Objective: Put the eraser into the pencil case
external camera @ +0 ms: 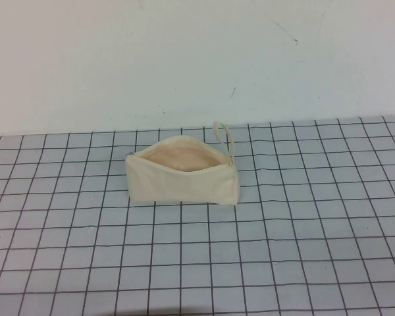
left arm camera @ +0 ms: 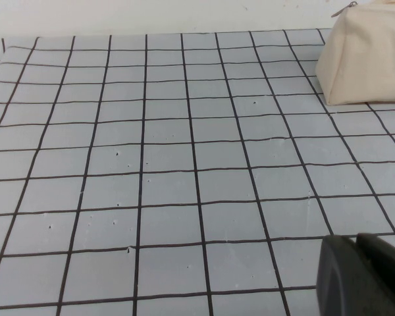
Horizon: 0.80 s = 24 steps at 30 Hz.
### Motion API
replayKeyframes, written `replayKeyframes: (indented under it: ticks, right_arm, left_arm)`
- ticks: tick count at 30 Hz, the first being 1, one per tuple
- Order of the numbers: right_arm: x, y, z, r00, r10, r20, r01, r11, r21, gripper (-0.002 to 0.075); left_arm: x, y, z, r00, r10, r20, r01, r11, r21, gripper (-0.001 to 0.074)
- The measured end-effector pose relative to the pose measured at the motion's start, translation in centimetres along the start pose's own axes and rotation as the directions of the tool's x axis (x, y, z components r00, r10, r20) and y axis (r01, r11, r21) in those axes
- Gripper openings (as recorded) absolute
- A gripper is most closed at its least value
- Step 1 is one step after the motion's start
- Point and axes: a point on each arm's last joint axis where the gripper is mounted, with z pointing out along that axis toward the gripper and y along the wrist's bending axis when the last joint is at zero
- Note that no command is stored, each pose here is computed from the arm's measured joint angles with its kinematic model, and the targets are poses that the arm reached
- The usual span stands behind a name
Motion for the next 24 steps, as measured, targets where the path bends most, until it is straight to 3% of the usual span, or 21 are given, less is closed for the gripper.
replayKeyframes:
  ticks: [4,8,9,14,20,24]
  right_arm:
    - [0.1,-0.1,-0.5,1.0,0.002,0.023,-0.002,1.0,0.021,0.0002]
    - [0.7,-0.5,-2.0,0.997,0.002,0.078,-0.013,0.991,0.136,0.0002]
    - [1.7,-0.6,-2.2,0.996,0.006,0.09,-0.025,0.978,0.208,0.0002]
    - [6.0,-0.3,0.0,0.996,0.009,0.094,-0.04,0.942,0.333,0.0001]
    - [10.9,0.5,2.4,0.995,0.04,0.09,-0.073,0.912,0.404,0.0001]
    - [11.9,0.7,2.5,0.995,0.076,0.059,-0.094,0.9,0.425,0.0001]
  left_arm:
    - [0.0,0.0,0.0,1.0,0.0,0.0,0.0,1.0,0.0,-0.0002]
    - [0.0,0.0,0.0,1.0,0.0,0.0,0.0,1.0,0.0,-0.0002]
    - [0.0,0.0,0.0,1.0,0.0,0.0,0.0,1.0,0.0,-0.0001]
    - [0.0,0.0,0.0,1.0,0.0,0.0,0.0,1.0,0.0,-0.0002]
    - [0.0,0.0,0.0,1.0,0.0,0.0,0.0,1.0,0.0,-0.0002]
    - [0.0,0.0,0.0,1.0,0.0,0.0,0.0,1.0,0.0,-0.0002]
